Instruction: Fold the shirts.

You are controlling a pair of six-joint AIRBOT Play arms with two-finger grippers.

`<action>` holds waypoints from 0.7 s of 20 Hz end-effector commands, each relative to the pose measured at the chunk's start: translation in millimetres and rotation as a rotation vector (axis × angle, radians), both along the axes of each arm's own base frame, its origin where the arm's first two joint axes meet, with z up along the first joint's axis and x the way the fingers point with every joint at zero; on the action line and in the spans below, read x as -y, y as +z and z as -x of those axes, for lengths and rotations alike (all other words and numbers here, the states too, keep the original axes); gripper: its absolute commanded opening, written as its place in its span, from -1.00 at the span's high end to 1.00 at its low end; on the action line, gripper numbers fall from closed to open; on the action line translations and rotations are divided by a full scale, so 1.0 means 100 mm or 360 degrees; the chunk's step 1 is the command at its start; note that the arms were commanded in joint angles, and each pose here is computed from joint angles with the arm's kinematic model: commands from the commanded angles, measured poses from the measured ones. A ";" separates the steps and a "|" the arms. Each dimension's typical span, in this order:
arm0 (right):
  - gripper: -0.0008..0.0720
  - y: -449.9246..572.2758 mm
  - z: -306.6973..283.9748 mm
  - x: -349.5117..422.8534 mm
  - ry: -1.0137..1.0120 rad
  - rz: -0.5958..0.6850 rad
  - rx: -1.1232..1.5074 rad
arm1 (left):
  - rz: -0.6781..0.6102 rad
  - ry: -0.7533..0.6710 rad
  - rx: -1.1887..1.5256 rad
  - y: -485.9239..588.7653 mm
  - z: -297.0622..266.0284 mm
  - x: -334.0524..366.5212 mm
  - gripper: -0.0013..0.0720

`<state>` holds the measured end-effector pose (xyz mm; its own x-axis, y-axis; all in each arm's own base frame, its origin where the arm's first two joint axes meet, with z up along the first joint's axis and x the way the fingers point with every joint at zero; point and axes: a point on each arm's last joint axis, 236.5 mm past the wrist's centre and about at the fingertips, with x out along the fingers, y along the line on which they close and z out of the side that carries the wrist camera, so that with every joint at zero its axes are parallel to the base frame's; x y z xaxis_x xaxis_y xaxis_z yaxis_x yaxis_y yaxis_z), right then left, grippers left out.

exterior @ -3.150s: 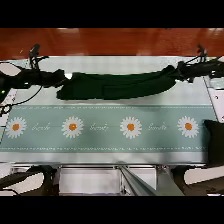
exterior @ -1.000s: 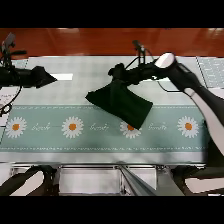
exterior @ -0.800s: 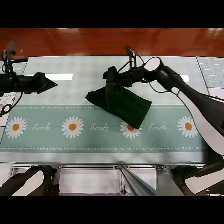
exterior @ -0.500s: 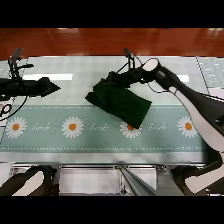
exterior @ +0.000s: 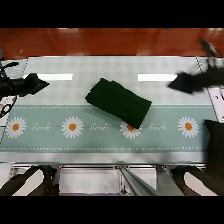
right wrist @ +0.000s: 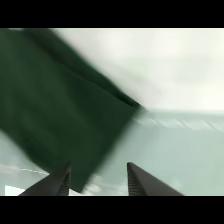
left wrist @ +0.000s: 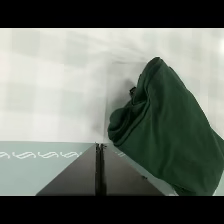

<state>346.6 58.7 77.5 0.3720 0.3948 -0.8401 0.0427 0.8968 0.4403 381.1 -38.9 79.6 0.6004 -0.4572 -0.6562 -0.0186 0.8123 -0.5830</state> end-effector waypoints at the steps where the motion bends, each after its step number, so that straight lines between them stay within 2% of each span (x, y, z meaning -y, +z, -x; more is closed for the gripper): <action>1: -0.17 -0.77 0.78 0.46 -0.0393 0.0006 -0.0183 | 0.0009 -0.0035 0.0021 0.02 0.00 0.08 0.92; 4: -0.17 -1.33 0.89 0.08 -0.0530 -0.0362 -0.0279 | 0.0013 -0.0129 0.0002 -0.03 0.06 0.31 0.92; 9: -0.17 -1.66 0.60 -0.51 -0.0467 -0.0719 -0.0379 | 0.0010 -0.0213 0.0022 -0.02 0.07 0.55 0.92; 11: -0.17 -1.72 0.46 -0.70 -0.0432 -0.0801 -0.0405 | 0.0011 -0.0229 0.0036 -0.01 0.07 0.62 0.92; 14: -0.17 -1.80 0.23 -0.89 -0.0370 -0.0797 -0.0433 | 0.0009 -0.0247 0.0043 0.00 0.07 0.67 0.92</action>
<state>302.1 127.6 -93.6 0.2949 0.6735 -0.6778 0.3872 0.5643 0.7291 373.5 -99.8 78.2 0.5386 -0.5448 -0.6427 0.1103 0.8018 -0.5873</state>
